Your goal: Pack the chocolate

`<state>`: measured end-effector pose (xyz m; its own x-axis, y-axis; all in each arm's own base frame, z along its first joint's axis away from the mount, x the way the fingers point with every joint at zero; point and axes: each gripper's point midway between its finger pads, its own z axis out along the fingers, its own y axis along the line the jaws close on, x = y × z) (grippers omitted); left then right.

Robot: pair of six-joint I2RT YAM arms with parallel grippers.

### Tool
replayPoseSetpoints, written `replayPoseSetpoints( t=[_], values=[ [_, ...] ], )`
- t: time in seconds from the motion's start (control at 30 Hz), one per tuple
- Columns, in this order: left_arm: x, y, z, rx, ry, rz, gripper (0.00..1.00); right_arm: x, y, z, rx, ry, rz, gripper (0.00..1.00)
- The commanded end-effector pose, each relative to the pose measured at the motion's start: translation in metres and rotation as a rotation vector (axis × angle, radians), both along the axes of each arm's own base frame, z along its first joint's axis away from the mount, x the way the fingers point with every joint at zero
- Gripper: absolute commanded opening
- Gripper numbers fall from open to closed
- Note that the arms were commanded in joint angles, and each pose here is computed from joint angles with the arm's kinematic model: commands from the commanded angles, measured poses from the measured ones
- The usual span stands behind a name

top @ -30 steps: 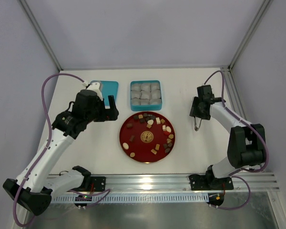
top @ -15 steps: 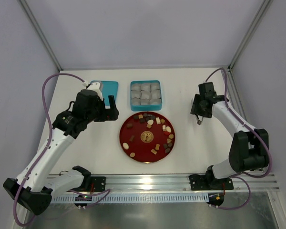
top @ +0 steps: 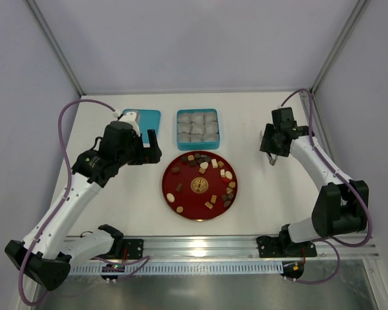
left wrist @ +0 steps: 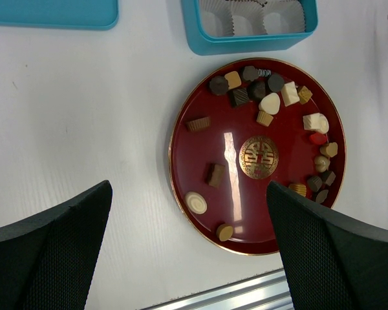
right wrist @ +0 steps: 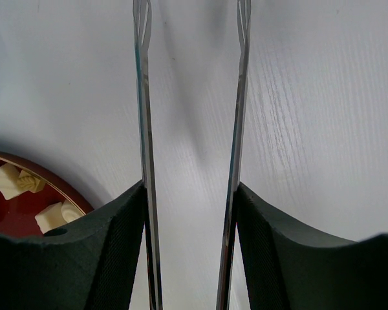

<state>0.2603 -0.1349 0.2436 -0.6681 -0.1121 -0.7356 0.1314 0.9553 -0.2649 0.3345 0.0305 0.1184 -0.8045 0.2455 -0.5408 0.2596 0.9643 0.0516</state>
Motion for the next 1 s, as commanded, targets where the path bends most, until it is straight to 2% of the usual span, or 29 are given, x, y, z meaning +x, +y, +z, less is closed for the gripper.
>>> replayPoseSetpoints(
  t=[0.0,0.57,0.97],
  values=[
    [0.005,-0.004,0.005,-0.025,-0.019,-0.002,1.00,0.007,0.004,0.036,0.013,-0.088,0.017,0.57],
    [0.006,-0.006,-0.002,-0.031,-0.005,0.001,1.00,-0.005,0.031,0.078,0.082,-0.143,0.093,0.53],
    [0.006,-0.005,-0.008,-0.024,0.007,0.009,1.00,-0.027,0.090,0.110,0.136,-0.178,0.240,0.52]
  ],
)
